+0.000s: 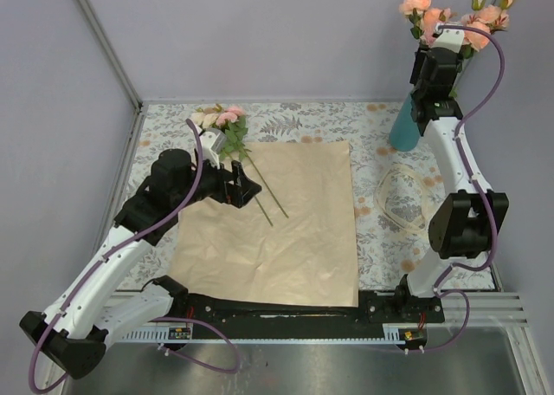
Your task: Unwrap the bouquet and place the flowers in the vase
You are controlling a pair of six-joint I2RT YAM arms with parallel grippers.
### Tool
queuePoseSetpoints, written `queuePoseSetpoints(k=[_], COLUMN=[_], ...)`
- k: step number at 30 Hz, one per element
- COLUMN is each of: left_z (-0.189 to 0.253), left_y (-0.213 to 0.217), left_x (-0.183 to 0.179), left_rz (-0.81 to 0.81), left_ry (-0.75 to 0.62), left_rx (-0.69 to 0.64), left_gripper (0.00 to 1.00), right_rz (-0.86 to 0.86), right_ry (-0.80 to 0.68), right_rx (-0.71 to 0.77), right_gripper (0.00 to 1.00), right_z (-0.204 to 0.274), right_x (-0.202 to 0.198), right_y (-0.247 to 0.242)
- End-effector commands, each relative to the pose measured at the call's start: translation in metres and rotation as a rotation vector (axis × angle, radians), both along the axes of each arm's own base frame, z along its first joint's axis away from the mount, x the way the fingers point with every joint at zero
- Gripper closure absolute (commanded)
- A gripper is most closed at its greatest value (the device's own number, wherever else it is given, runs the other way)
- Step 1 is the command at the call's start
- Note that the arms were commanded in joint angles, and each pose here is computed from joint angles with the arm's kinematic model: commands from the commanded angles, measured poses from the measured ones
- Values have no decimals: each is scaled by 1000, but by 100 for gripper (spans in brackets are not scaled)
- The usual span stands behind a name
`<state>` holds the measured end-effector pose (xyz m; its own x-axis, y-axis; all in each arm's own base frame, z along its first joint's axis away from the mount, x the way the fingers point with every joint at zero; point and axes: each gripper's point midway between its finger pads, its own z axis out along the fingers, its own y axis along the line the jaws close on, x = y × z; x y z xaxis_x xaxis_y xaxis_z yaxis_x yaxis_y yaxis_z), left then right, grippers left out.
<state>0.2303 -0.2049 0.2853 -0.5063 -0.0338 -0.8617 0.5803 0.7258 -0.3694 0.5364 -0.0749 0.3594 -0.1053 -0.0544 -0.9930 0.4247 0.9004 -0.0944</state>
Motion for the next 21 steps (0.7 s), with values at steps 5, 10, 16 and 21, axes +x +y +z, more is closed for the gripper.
queuePoseSetpoints(k=[5, 10, 16, 21], left_z=[13, 9, -10, -37], left_y=[10, 26, 31, 41], left_x=[4, 20, 40, 63], left_rz=[69, 231, 373, 541], left_ry=[-50, -28, 65, 243], left_rx=[-14, -26, -43, 25], left_gripper=[1, 1, 2, 13], right_rz=[62, 108, 252, 381], right_ry=[-6, 9, -1, 20], right_rx=[170, 227, 338, 457], right_gripper=[35, 36, 38, 44], right_z=[43, 42, 30, 0], right_x=[-62, -101, -155, -195], right_y=[19, 30, 61, 92])
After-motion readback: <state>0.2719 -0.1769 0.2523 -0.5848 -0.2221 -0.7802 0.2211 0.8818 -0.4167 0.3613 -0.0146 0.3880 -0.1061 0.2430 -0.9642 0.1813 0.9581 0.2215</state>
